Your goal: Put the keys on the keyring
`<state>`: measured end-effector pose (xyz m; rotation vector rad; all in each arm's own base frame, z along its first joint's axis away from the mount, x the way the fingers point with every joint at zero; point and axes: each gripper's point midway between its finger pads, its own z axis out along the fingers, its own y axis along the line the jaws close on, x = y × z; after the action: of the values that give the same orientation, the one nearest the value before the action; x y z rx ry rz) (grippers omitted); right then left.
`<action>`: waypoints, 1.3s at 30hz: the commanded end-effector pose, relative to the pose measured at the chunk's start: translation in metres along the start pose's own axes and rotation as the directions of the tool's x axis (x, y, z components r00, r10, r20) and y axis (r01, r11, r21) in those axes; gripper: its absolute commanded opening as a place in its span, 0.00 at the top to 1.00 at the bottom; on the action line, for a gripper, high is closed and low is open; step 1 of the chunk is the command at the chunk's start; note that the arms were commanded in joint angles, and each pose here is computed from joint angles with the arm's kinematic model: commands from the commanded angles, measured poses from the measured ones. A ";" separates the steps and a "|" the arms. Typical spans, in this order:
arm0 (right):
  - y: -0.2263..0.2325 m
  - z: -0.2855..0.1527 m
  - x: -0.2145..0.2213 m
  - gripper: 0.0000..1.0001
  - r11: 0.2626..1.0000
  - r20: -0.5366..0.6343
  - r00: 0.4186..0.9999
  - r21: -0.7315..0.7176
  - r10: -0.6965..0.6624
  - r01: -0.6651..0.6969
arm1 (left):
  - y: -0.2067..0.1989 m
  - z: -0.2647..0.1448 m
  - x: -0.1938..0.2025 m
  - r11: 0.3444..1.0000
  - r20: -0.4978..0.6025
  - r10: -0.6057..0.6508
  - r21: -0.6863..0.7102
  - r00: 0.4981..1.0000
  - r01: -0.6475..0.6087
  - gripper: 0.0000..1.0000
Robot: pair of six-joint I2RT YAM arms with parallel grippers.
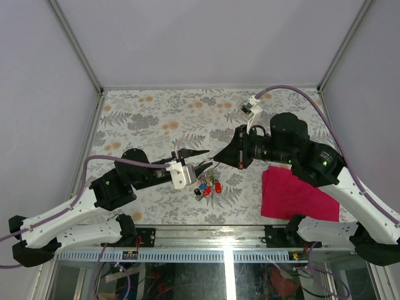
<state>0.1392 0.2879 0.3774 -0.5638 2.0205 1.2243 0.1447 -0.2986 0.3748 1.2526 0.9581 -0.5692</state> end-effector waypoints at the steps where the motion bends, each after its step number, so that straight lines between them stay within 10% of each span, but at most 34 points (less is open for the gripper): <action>1: 0.028 -0.013 -0.023 1.00 0.994 0.090 0.996 -0.102 -0.026 0.036 | 0.010 0.002 -0.020 1.000 0.047 0.019 -0.014 0.999 -0.019 0.66; 13: 0.026 -0.010 -0.020 1.00 0.994 0.086 0.996 -0.104 -0.021 0.030 | 0.014 0.010 -0.029 1.000 0.059 0.022 -0.005 0.998 -0.022 1.00; 22: 0.021 -0.027 -0.033 0.61 0.995 0.207 0.977 -0.063 -0.058 0.073 | 0.019 0.010 -0.020 0.999 0.017 -0.002 -0.038 1.000 0.003 1.00; 39: 0.000 -0.022 -0.027 0.62 0.997 0.206 0.975 0.019 -0.080 0.078 | 0.032 0.013 -0.017 0.989 -0.027 -0.103 -0.110 0.994 0.099 1.00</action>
<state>0.1408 0.2674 0.3981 -0.4899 1.8637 1.2067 0.1622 -0.3098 0.3696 1.2448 1.0901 -0.5500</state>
